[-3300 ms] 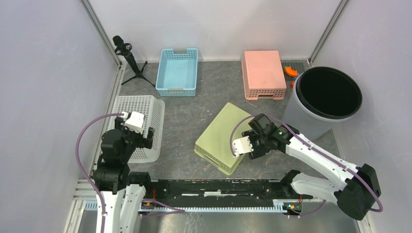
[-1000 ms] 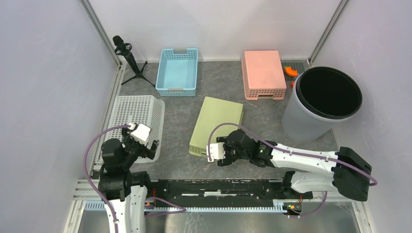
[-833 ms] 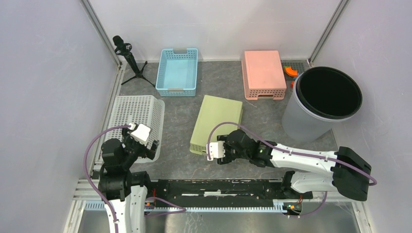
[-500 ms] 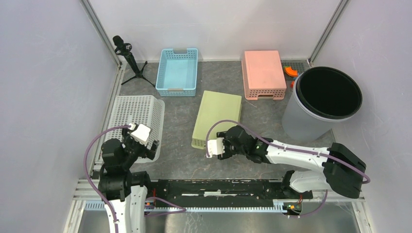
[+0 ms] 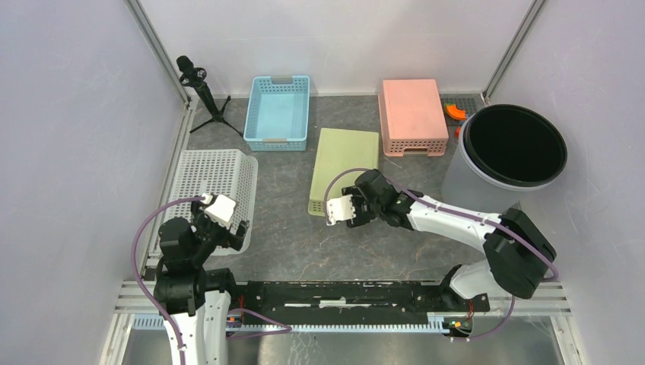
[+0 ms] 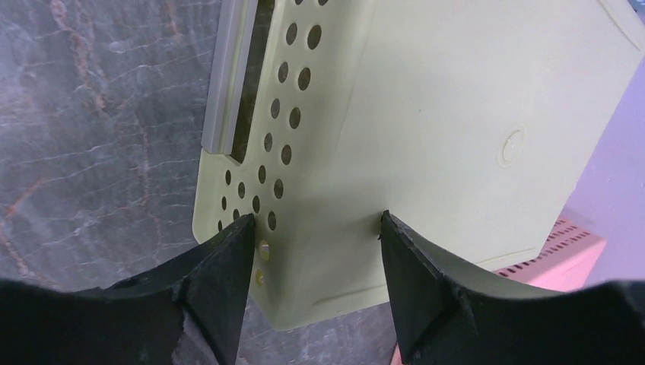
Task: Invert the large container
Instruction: Move the container to the center of the board.
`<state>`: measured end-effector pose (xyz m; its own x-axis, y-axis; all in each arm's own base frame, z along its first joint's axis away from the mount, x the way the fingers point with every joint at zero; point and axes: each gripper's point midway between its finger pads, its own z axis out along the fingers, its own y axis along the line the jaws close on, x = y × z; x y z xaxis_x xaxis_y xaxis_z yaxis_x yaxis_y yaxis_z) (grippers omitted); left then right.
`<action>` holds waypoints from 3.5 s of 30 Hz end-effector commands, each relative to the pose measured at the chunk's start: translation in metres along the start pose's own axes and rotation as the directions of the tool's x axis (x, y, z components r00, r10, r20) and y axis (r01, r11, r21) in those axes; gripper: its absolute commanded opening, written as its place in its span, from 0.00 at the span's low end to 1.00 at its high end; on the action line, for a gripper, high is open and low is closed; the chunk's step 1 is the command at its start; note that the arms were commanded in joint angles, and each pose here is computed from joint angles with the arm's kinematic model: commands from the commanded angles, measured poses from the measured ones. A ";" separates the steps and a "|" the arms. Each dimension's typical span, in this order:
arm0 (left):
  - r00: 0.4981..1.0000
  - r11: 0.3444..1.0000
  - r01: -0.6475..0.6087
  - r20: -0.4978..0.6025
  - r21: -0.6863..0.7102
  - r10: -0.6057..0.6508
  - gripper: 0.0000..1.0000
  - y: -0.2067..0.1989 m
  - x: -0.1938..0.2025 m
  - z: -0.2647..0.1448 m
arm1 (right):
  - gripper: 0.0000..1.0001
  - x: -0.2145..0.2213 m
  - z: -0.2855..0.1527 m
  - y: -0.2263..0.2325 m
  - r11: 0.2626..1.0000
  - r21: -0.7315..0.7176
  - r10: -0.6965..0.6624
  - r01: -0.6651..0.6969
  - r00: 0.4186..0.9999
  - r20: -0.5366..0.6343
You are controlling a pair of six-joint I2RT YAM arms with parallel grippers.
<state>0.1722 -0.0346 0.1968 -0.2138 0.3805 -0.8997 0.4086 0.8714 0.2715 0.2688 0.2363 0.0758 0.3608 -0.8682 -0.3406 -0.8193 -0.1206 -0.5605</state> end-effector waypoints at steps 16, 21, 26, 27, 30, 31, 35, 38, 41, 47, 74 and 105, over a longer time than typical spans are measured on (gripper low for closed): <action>0.998 0.998 -0.050 0.046 -0.027 0.052 1.00 0.006 -0.015 -0.006 | 0.63 0.065 0.030 -0.043 0.993 -0.095 -0.079 0.066 0.986 -0.147; 0.998 0.998 -0.049 0.044 -0.027 0.050 1.00 0.006 -0.015 -0.006 | 0.63 0.076 0.038 -0.062 0.988 -0.101 -0.130 0.114 0.977 -0.168; 0.998 0.998 -0.048 0.045 -0.026 0.049 1.00 0.006 -0.015 -0.005 | 0.64 0.092 0.043 -0.083 0.990 -0.089 -0.127 0.110 0.968 -0.218; 0.998 0.999 -0.048 0.045 -0.026 0.049 1.00 0.006 -0.015 -0.006 | 0.63 0.094 0.044 -0.087 0.990 -0.084 -0.128 0.111 0.966 -0.224; 0.998 0.998 -0.049 0.045 -0.025 0.050 1.00 0.006 -0.015 -0.005 | 0.64 0.099 0.047 -0.100 0.991 -0.069 -0.125 0.112 0.963 -0.239; 0.998 0.999 -0.048 0.042 -0.024 0.049 1.00 0.006 -0.015 -0.005 | 0.64 0.098 0.048 -0.103 0.992 -0.064 -0.120 0.108 0.963 -0.240; 0.998 0.999 -0.048 0.043 -0.023 0.049 1.00 0.006 -0.015 -0.005 | 0.64 0.102 0.054 -0.121 0.995 -0.034 -0.102 0.097 0.959 -0.265; 0.998 0.999 -0.049 0.042 -0.024 0.050 1.00 0.006 -0.015 -0.005 | 0.64 0.104 0.059 -0.131 0.996 -0.013 -0.085 0.085 0.957 -0.277; 0.998 0.999 -0.047 0.042 -0.023 0.048 1.00 0.006 -0.015 -0.005 | 0.64 0.106 0.063 -0.139 0.997 0.016 -0.066 0.074 0.955 -0.290; 0.998 0.999 -0.049 0.042 -0.023 0.050 1.00 0.006 -0.015 -0.005 | 0.64 0.113 0.070 -0.151 0.997 0.055 -0.031 0.051 0.950 -0.311; 0.998 0.999 -0.046 0.039 -0.022 0.046 1.00 0.006 -0.014 -0.004 | 0.64 0.123 0.082 -0.183 0.984 0.174 0.091 -0.032 0.937 -0.337; 0.983 0.978 -0.186 0.020 0.097 0.185 1.00 0.013 -0.042 0.003 | 0.82 0.006 -0.065 -0.134 0.952 0.173 0.214 -0.251 0.955 0.206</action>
<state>0.1782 -0.0344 0.2012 -0.2224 0.4472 -0.8664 0.4654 0.8295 0.3087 0.3985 0.2177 0.2094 0.2593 -0.8088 -0.5279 -0.7352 0.1892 -0.6509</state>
